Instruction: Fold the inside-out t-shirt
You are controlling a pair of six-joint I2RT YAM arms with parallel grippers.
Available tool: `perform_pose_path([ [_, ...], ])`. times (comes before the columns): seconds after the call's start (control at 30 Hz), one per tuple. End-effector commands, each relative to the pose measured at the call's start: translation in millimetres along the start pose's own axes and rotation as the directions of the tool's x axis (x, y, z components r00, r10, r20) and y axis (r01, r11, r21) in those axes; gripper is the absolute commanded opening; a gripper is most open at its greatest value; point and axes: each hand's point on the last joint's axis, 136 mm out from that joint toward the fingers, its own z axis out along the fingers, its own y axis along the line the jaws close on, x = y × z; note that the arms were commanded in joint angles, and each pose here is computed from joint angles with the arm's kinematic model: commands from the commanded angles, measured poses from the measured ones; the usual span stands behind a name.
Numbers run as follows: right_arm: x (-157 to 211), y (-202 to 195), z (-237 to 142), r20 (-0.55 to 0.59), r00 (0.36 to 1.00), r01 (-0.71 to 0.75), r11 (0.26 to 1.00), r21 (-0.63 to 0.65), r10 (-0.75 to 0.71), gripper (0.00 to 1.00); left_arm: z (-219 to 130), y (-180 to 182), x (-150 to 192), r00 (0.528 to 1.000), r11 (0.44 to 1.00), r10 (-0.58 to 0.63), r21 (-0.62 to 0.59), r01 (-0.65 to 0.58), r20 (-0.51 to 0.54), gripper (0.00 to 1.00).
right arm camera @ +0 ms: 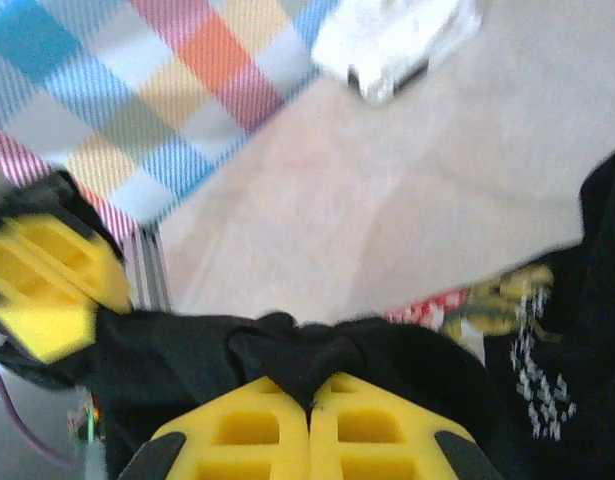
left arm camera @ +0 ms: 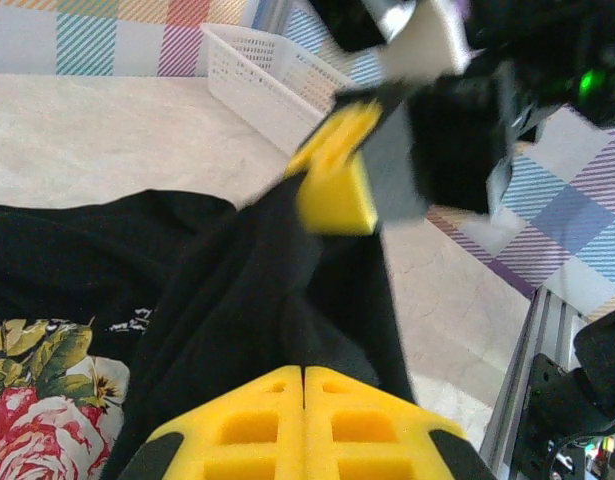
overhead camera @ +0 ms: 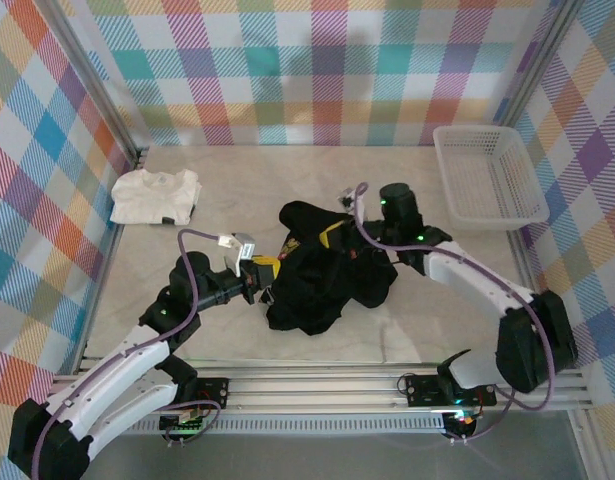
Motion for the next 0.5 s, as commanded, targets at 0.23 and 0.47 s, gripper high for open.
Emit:
perform_pose_path([
  [0.23,-30.8,30.5,-9.9,0.107,0.991,-0.063,0.992,-0.106,0.074,0.0,14.9,0.0,-2.2,0.997,0.999,-0.009,-0.04,0.006,-0.071,0.24],
  [0.47,-26.3,20.3,-4.4,0.099,0.985,-0.136,0.988,-0.077,0.143,0.0,18.3,-4.7,-14.4,0.995,0.986,0.001,-0.165,-0.019,-0.105,0.6],
])
